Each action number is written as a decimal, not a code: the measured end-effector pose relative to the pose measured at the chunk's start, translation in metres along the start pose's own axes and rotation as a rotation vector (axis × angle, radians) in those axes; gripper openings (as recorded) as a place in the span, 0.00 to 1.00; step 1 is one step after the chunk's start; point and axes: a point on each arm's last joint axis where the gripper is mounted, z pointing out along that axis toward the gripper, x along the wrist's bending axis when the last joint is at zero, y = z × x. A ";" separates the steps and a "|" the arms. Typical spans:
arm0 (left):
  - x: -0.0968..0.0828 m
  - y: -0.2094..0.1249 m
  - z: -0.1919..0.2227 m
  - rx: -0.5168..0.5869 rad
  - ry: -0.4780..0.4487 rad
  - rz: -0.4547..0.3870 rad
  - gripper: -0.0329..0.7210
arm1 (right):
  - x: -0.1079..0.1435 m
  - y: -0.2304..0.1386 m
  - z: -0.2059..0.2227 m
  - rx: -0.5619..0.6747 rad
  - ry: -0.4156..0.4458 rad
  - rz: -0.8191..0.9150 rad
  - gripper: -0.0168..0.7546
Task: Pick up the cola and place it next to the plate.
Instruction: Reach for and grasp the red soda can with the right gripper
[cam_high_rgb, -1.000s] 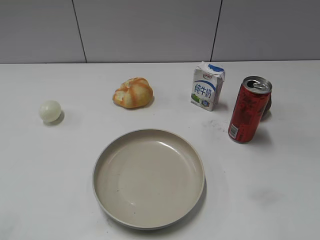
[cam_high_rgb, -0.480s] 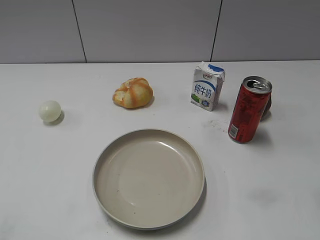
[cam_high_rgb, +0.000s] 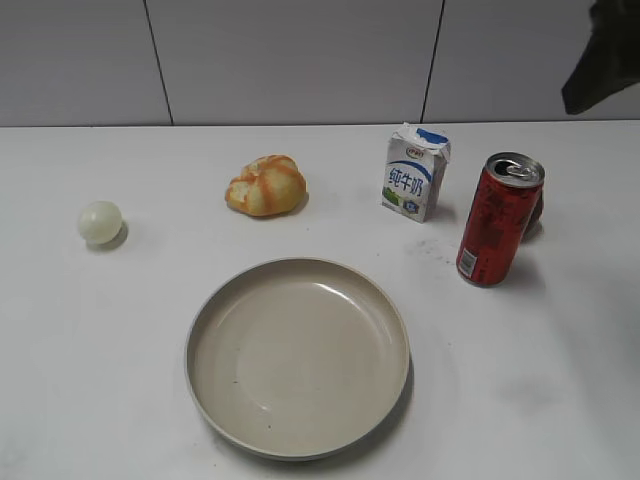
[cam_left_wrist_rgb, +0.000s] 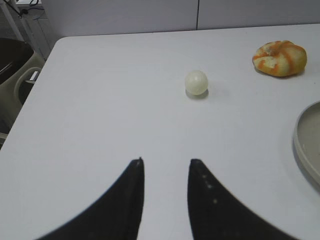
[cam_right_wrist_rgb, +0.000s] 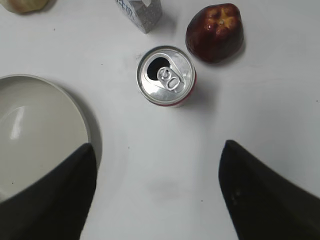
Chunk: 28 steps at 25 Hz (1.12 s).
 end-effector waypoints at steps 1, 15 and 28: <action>0.000 0.000 0.000 0.000 0.000 0.000 0.36 | 0.001 0.007 0.008 0.026 0.000 0.002 0.81; 0.000 0.000 0.000 0.000 0.000 0.000 0.36 | 0.002 0.052 0.116 0.301 -0.009 0.020 0.81; 0.000 0.000 0.000 0.000 0.000 0.000 0.36 | -0.003 0.051 0.134 0.324 -0.041 0.006 0.81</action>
